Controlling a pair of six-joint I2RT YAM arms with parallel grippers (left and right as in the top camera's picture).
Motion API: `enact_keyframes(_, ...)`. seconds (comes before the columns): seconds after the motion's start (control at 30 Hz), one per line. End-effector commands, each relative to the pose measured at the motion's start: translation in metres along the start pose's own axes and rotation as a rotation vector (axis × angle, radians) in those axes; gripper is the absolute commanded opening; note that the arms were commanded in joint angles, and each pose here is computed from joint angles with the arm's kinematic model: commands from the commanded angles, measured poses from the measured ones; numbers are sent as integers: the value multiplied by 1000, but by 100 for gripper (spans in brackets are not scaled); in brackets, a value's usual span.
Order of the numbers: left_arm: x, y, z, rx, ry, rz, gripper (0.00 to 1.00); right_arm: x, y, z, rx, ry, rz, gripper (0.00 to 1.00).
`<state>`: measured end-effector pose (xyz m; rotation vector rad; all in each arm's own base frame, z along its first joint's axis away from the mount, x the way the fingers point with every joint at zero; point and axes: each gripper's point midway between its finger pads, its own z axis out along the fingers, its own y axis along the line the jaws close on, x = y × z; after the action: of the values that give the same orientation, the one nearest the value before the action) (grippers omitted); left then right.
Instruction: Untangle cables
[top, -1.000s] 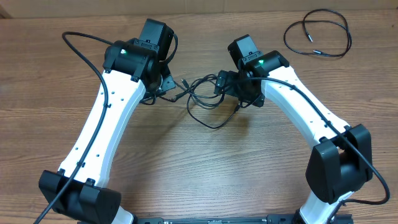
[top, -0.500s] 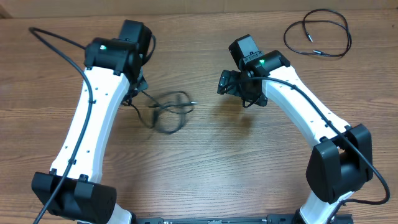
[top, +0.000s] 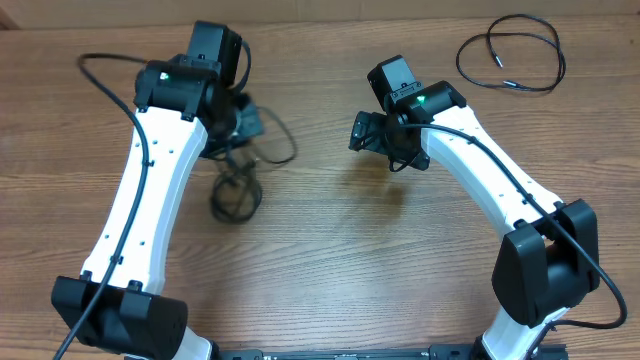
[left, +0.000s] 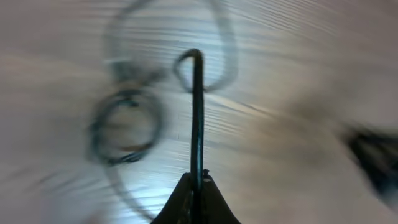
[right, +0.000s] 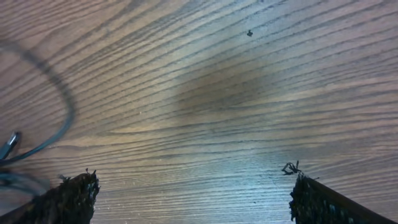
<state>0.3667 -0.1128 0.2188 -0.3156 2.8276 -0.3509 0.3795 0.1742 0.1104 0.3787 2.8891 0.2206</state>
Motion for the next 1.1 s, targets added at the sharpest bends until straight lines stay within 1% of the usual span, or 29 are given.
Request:
enact_keyframes(0.0, 25, -74, -15, 395, 104, 258, 4, -3, -2, -6, -1, -23, 10, 100)
enact_keyframes(0.13, 20, -100, -34, 534, 71, 295, 4, -3, -3, -6, 2, -20, 10, 100)
enact_keyframes(0.23, 10, -110, -58, 563, 12, 319, 4, -2, -3, -6, 4, -19, 10, 100)
enact_keyframes(0.33, 0, -119, -93, 588, -66, 351, 4, -3, -4, -6, 6, -21, 10, 100)
enact_keyframes(0.4, -6, -121, -115, 579, -124, 365, 4, -3, -4, -6, 6, -21, 10, 100)
enact_keyframes(0.5, -15, -111, -132, 501, -194, 340, 4, -3, -3, -6, 4, -24, 10, 100)
enact_keyframes(0.6, -22, -81, -126, 322, -217, 230, 4, -4, -3, -6, 3, -24, 10, 100)
enact_keyframes(0.63, -22, -67, -121, 252, -213, 183, 4, -4, -3, -6, 3, -24, 10, 100)
enact_keyframes(0.7, -18, -51, -114, 172, -184, 100, 4, -4, -2, -6, 2, -26, 10, 100)
enact_keyframes(0.73, -12, -51, -112, 183, -152, 69, 4, -4, -2, -6, 1, -26, 10, 100)
enact_keyframes(0.77, -6, -59, -113, 228, -119, 64, 4, -4, -2, -6, 1, -27, 10, 100)
enact_keyframes(0.87, 9, -98, -129, 474, -35, 121, 4, -4, -2, -6, 2, -26, 10, 100)
enact_keyframes(0.97, 15, -127, -150, 676, 9, 161, 4, -3, -3, -6, 6, -21, 10, 100)
enact_keyframes(1.03, 12, -132, -156, 723, 14, 142, 4, -2, -4, -6, 9, -17, 10, 100)
enact_keyframes(1.07, 7, -129, -155, 708, 1, 118, 4, -1, -4, -6, 10, -16, 10, 100)
